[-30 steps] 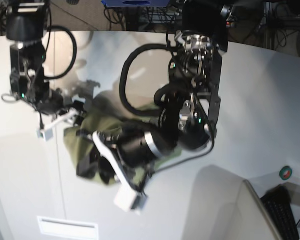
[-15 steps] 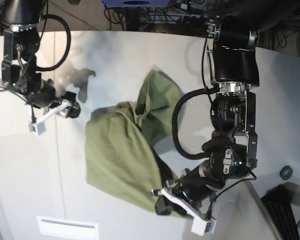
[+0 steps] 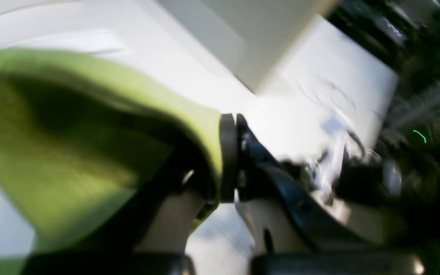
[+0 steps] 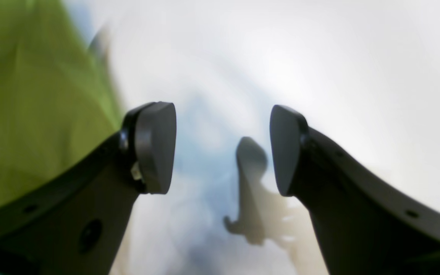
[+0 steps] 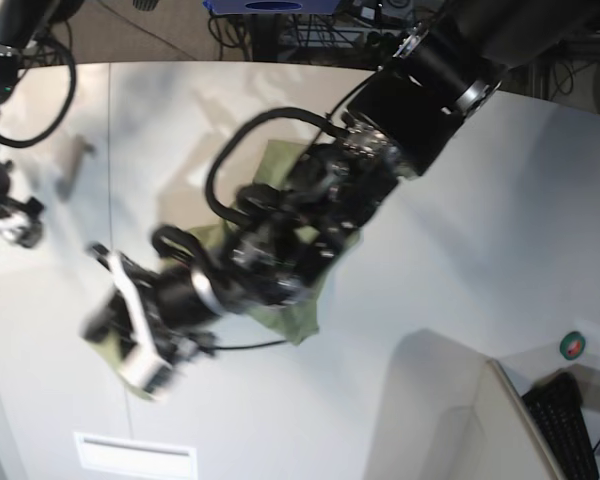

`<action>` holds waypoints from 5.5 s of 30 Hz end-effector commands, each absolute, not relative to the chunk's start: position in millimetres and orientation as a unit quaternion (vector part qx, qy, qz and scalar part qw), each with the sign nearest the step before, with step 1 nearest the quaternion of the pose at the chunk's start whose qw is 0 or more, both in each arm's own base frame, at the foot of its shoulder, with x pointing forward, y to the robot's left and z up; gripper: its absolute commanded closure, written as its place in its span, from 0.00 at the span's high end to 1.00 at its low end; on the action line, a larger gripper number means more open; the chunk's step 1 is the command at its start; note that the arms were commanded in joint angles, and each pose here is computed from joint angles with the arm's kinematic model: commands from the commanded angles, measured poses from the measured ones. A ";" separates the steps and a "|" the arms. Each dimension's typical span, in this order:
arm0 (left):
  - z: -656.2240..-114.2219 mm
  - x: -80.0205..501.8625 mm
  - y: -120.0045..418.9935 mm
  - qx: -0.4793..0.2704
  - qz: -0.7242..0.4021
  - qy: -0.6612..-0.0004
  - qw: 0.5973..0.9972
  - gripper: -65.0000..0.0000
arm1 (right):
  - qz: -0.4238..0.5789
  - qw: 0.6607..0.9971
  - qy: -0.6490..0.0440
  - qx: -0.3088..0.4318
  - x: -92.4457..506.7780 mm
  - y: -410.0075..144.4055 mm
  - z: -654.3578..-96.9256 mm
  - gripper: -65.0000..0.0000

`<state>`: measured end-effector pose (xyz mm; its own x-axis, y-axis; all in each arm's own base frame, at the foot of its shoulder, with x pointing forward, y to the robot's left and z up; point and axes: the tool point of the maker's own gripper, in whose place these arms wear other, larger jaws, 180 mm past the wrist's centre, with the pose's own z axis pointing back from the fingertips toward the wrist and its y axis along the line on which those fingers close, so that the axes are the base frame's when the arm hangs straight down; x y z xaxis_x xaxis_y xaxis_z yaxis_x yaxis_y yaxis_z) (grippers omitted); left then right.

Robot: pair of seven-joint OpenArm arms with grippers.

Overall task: Layout the t-shirt on the table in an organized manner, then fold the t-shirt properly
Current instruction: 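Lift the t-shirt with both grippers and shake it open, then drag the t-shirt with the right gripper, spreading it across the table, then regrasp the t-shirt edge with the right gripper and lift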

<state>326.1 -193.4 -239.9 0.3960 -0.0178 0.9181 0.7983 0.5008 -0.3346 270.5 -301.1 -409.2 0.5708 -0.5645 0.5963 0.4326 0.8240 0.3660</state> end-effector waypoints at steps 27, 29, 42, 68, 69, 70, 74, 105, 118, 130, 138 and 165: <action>-342.8 311.6 -72.5 -0.343 -0.179 -0.428 0.817 0.18 | -0.229 0.883 -0.400 0.090 286.6 -291.8 -383.8 0.54; -382.2 305.5 -64.2 -0.324 -0.172 -0.388 0.845 0.00 | -0.193 0.886 -0.408 0.106 303.9 -268.9 -374.7 0.54; -484.0 346.8 43.2 -0.085 -0.190 -0.328 0.921 0.00 | -0.130 0.939 -0.285 0.145 313.1 -212.3 -448.1 0.00; -323.4 482.4 98.6 -0.201 0.013 -0.494 0.846 0.00 | 0.034 0.928 -0.295 0.227 330.0 -59.9 -372.6 0.00; -327.5 469.7 121.1 -0.199 0.035 -0.495 0.845 0.00 | 0.048 0.928 -0.292 0.227 332.7 -52.4 -370.9 0.00; -333.5 451.7 150.2 -0.187 0.055 -0.496 0.846 0.00 | 0.069 0.927 -0.288 0.229 336.8 -42.2 -367.8 0.09; -346.1 376.9 244.0 -0.126 0.117 -0.500 0.849 0.00 | 0.142 0.921 -0.287 0.222 357.9 -3.6 -357.0 0.58; -341.9 252.0 341.1 -0.035 0.244 -0.506 0.826 0.38 | 0.018 0.945 -0.325 0.001 447.1 14.7 -411.8 0.39; -382.7 275.4 261.5 -0.056 0.142 -0.470 0.869 0.37 | -0.087 0.931 -0.340 0.106 398.0 -18.3 -376.6 0.00; -405.3 364.3 50.1 -0.224 0.023 -0.432 0.873 0.37 | -0.226 0.903 -0.357 0.077 327.8 -154.4 -345.3 0.00; -432.4 323.6 -44.8 -0.271 -0.084 -0.367 0.886 0.37 | -0.333 0.858 -0.389 0.026 321.1 -240.2 -333.5 0.00; -432.7 300.5 224.9 -0.066 0.065 -0.458 0.884 0.37 | -0.351 0.908 -0.227 0.011 213.2 -231.5 -432.9 0.32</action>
<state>286.3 228.2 -449.1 0.6196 0.1847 0.7629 -0.0833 0.9819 -0.1701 201.9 -225.2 -443.4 0.6651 -0.6554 0.3580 0.6441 0.7460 0.1692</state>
